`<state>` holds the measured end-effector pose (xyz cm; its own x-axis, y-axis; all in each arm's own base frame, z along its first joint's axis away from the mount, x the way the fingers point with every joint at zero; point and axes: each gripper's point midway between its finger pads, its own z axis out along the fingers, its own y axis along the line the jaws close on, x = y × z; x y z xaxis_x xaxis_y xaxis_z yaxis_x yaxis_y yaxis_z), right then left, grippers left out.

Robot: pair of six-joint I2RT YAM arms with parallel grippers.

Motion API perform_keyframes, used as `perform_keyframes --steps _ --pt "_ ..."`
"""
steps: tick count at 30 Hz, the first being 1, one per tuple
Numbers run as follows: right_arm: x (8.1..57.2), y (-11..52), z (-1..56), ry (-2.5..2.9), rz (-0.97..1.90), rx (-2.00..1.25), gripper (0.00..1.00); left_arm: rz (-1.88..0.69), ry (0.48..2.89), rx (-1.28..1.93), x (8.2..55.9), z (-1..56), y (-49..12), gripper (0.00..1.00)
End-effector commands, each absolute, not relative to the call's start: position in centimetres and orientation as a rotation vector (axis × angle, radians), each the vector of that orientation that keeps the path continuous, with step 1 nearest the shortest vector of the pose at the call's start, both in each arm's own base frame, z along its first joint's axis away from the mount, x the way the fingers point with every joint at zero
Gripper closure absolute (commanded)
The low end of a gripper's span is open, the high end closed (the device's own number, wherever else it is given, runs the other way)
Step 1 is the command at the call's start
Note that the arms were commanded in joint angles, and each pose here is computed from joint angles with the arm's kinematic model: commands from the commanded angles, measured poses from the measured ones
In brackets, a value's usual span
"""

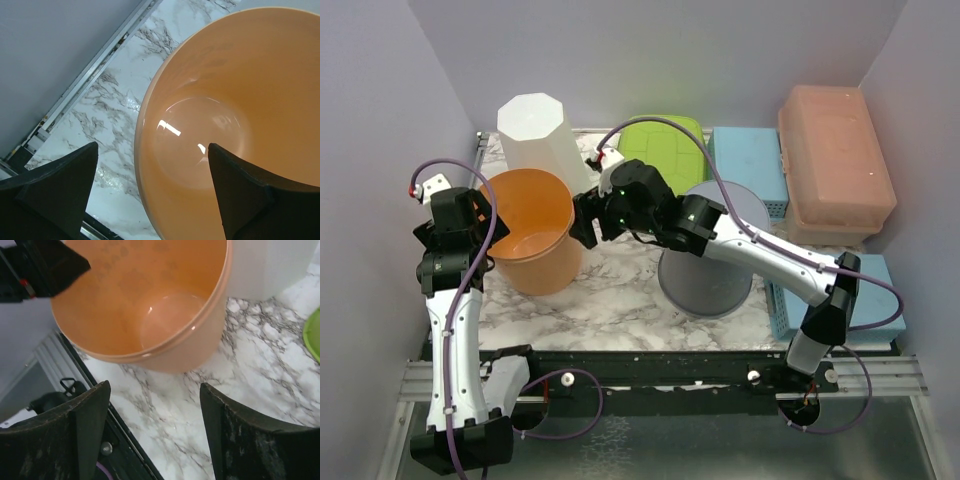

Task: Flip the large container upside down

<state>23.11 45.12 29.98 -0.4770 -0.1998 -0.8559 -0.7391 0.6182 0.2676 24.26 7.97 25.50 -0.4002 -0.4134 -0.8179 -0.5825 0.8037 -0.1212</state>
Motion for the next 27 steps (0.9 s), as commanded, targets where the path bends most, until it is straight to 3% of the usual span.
perform_keyframes --steps 1,7,17,23,27 --pt "22.9 48.1 30.9 2.008 1.032 -0.726 0.24 0.242 2.049 -0.747 23.5 25.1 8.1 0.09" --pt "26.4 49.7 30.0 2.102 1.208 -0.573 0.28 0.199 2.056 -0.736 23.8 24.8 7.5 0.12" --pt "28.7 51.5 27.1 2.196 1.247 -0.483 0.3 0.177 2.06 -0.711 23.9 24.6 7.2 0.17" --pt "28.5 51.8 27.0 2.196 1.355 -0.464 0.42 0.153 2.061 -0.703 23.9 24.4 6.8 0.21" --pt "28.7 51.4 26.8 2.198 1.345 -0.438 0.44 0.136 2.065 -0.694 24.0 24.3 6.5 0.22"
